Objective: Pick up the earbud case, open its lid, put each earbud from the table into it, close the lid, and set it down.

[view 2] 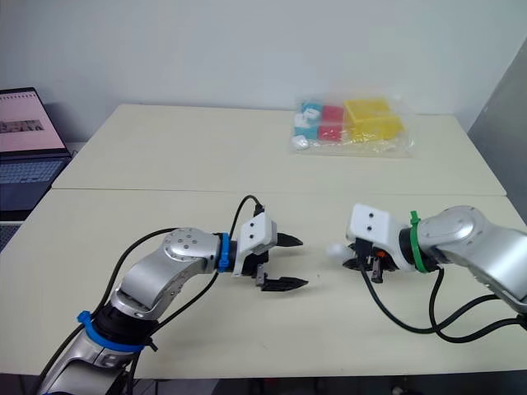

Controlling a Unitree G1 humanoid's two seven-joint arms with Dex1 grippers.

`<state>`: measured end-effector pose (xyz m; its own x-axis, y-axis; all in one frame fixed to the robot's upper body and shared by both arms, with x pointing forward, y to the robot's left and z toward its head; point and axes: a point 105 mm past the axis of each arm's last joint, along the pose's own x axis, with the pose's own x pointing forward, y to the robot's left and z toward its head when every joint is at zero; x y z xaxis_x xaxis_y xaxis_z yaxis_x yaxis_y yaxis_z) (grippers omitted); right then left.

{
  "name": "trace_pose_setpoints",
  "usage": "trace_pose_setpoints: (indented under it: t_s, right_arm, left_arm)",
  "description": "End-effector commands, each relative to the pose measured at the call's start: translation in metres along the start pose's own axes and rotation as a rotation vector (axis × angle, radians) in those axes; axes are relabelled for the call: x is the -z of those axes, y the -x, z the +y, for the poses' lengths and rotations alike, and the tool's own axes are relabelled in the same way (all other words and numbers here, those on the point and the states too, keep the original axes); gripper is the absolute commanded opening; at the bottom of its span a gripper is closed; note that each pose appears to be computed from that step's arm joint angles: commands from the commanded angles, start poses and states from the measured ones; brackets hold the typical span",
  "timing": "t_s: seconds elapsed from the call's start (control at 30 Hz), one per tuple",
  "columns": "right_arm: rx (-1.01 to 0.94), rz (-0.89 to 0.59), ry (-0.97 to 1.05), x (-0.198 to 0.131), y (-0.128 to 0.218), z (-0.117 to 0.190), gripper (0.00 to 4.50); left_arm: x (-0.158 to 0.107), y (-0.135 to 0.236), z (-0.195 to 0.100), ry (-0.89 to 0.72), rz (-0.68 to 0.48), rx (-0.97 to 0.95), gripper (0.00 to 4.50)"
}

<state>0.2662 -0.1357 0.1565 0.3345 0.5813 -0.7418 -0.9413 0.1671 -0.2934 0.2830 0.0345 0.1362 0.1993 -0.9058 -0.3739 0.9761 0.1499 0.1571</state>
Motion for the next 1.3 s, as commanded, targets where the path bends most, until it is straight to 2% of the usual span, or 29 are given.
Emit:
trace_pose_setpoints:
  t_s: [0.03,0.2,1.0,1.13,1.3]
  right_arm:
    - [-0.005,-0.026,0.088,-0.013,0.001,-0.004,0.77]
    - [-0.011,-0.030,0.108,-0.016,-0.003,-0.007,0.77]
    - [-0.045,-0.082,0.124,-0.031,-0.007,-0.002,0.77]
    - [-0.046,-0.085,0.130,-0.032,-0.008,-0.001,0.77]
    - [-0.045,-0.085,0.130,-0.032,-0.008,-0.001,0.77]
  left_arm:
    - [-0.022,-0.009,0.001,-0.052,-0.027,-0.022,4.50]
    - [-0.026,-0.014,-0.003,-0.129,0.006,0.010,4.50]
    - [-0.027,-0.021,-0.010,-0.156,0.000,0.085,4.50]
    - [-0.029,-0.022,-0.011,-0.148,-0.016,0.090,3.60]
    - [-0.028,-0.023,-0.012,-0.139,-0.016,0.094,2.04]
